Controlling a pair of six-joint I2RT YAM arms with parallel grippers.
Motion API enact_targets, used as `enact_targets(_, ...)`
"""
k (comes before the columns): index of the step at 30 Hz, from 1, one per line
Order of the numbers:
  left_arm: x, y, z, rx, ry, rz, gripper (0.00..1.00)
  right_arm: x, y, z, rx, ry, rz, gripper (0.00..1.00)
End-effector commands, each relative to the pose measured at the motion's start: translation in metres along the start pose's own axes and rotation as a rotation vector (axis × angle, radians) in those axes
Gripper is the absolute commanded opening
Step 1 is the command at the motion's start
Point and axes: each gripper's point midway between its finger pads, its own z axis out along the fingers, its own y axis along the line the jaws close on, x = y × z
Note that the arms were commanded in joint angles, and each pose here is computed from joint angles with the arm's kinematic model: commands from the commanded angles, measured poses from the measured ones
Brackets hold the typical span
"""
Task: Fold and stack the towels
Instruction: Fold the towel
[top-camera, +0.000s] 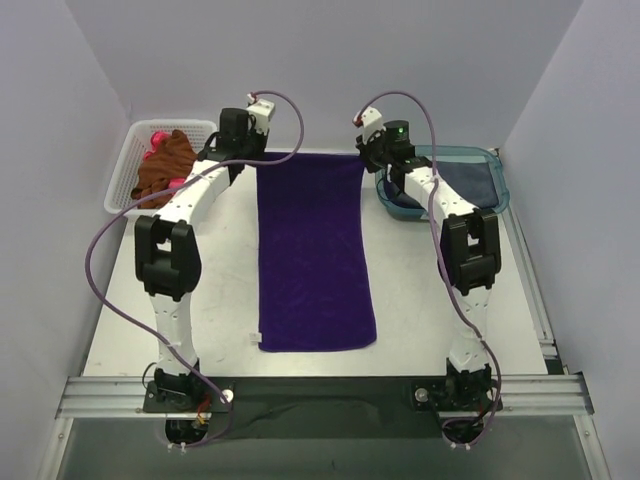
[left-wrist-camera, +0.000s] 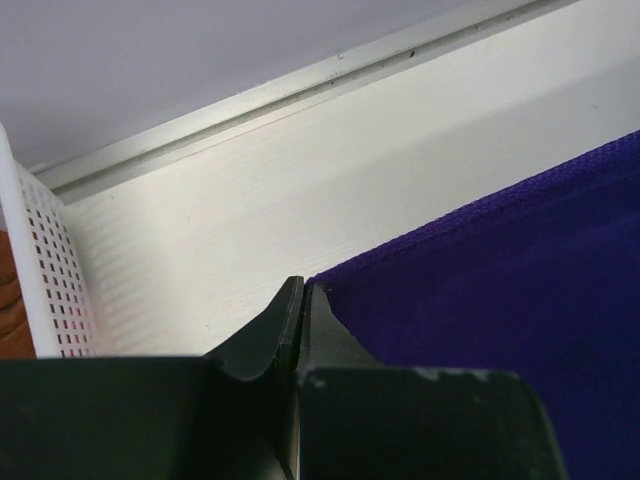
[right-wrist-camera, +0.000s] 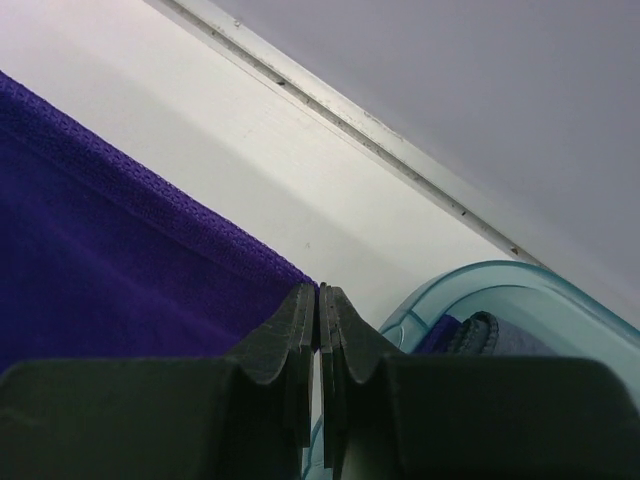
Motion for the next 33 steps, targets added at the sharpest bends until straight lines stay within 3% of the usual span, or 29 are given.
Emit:
enact_targets(1, -0.031, 0.033, 0.003, -0.100, -0.102, 0.011, 0.00, -0.057, -0.036, -0.017, 0.128, -0.187, -0.103, 0.00)
enact_targets(13, -0.019, 0.016, -0.014, -0.016, -0.160, -0.006, 0.00, -0.064, -0.029, -0.035, 0.130, -0.281, -0.102, 0.00)
enact_targets(23, -0.002, -0.013, -0.079, 0.097, -0.187, -0.070, 0.00, -0.049, 0.009, -0.101, 0.047, -0.298, -0.057, 0.00)
enact_targets(32, 0.046, -0.037, -0.150, 0.160, -0.084, -0.174, 0.00, -0.001, 0.068, -0.170, -0.090, -0.113, 0.002, 0.00)
enact_targets(33, 0.068, -0.042, -0.155, 0.170, -0.034, -0.186, 0.00, 0.014, 0.076, -0.178, -0.109, -0.058, 0.012, 0.00)
